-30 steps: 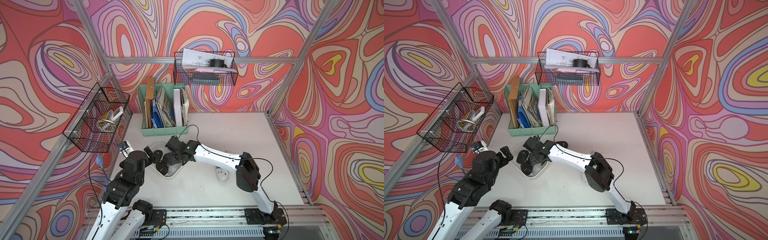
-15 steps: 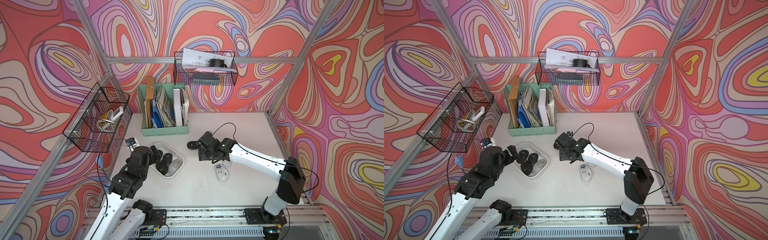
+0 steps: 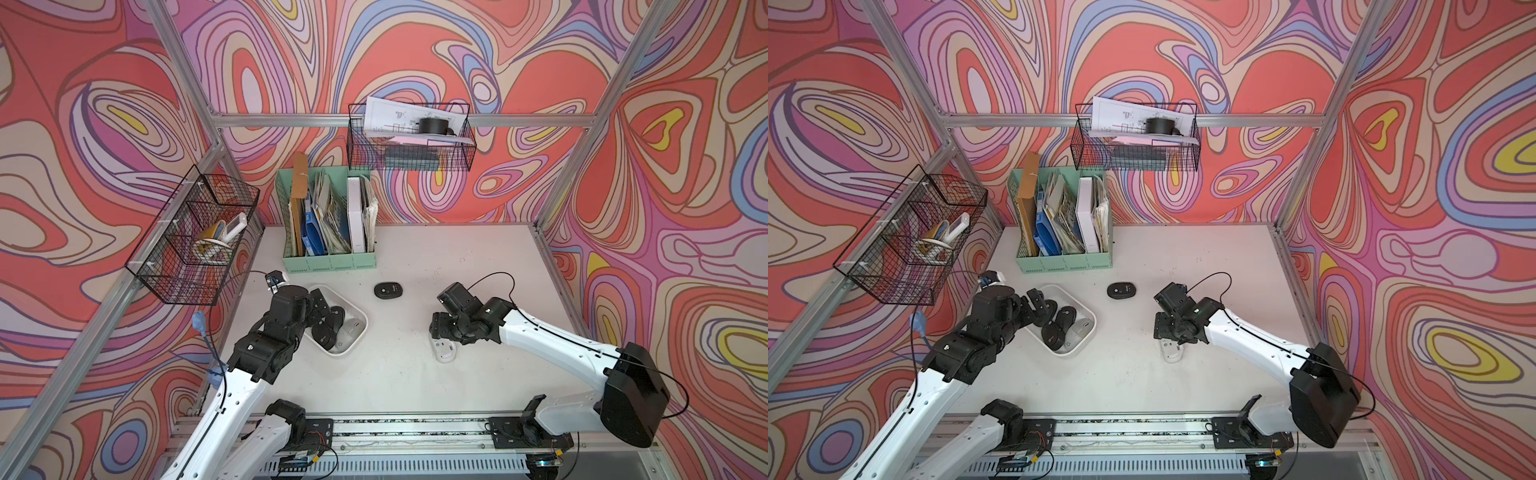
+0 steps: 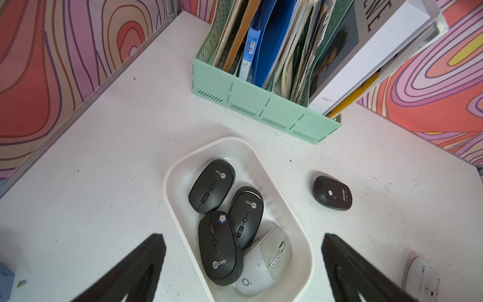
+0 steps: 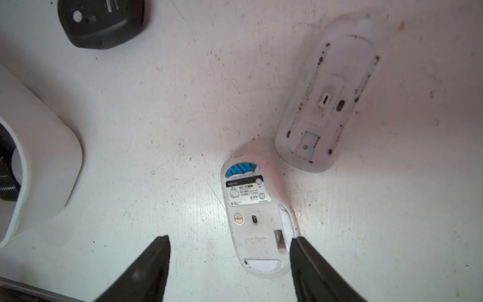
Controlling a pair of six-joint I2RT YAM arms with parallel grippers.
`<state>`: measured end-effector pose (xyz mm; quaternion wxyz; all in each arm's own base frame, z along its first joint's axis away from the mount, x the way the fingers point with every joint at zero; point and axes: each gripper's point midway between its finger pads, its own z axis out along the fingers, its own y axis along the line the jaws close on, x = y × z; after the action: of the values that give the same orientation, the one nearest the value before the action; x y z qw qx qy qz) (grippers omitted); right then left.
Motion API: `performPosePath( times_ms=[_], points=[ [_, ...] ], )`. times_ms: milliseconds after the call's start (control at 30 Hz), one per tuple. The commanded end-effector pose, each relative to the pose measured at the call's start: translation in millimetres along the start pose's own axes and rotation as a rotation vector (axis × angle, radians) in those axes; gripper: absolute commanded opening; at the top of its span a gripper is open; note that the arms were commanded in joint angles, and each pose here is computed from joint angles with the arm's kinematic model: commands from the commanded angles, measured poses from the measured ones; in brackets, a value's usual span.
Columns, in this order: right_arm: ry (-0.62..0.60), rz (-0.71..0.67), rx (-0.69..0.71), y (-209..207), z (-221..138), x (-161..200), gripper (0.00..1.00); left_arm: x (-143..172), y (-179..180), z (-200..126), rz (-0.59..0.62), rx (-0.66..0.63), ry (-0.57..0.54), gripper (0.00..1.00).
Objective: Put the mouse in the storage box
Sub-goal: Pick up the mouse from the center of the board.
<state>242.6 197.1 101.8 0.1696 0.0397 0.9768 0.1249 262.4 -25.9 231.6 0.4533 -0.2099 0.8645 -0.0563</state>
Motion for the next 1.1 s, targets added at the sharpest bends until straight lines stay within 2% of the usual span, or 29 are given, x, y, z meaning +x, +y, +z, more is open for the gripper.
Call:
performPosePath(
  times_ms=[0, 200, 600, 867, 1067],
  points=[
    [-0.003, 0.045, -0.058, -3.1, -1.8, 0.4, 0.74, -1.7, -6.8, 2.7, -0.009, 0.030, 0.001, 0.99],
    [0.038, 0.085, -0.127, -9.6, 14.9, 11.6, 0.74, 4.7, -12.8, 9.4, -0.011, 0.049, 0.035, 0.99],
    [0.110, 0.140, -0.144, -22.5, 43.5, 27.8, 0.74, 5.1, -18.2, 13.7, -0.011, 0.060, 0.049, 0.99],
    [0.125, 0.151, -0.139, -26.9, 55.6, 27.1, 0.67, 6.4, -19.6, 16.1, -0.012, 0.061, 0.057, 0.99],
    [0.154, 0.152, -0.120, -29.3, 65.2, 30.9, 0.66, 8.0, -18.3, 17.0, -0.015, 0.055, 0.060, 0.99]
  ],
)
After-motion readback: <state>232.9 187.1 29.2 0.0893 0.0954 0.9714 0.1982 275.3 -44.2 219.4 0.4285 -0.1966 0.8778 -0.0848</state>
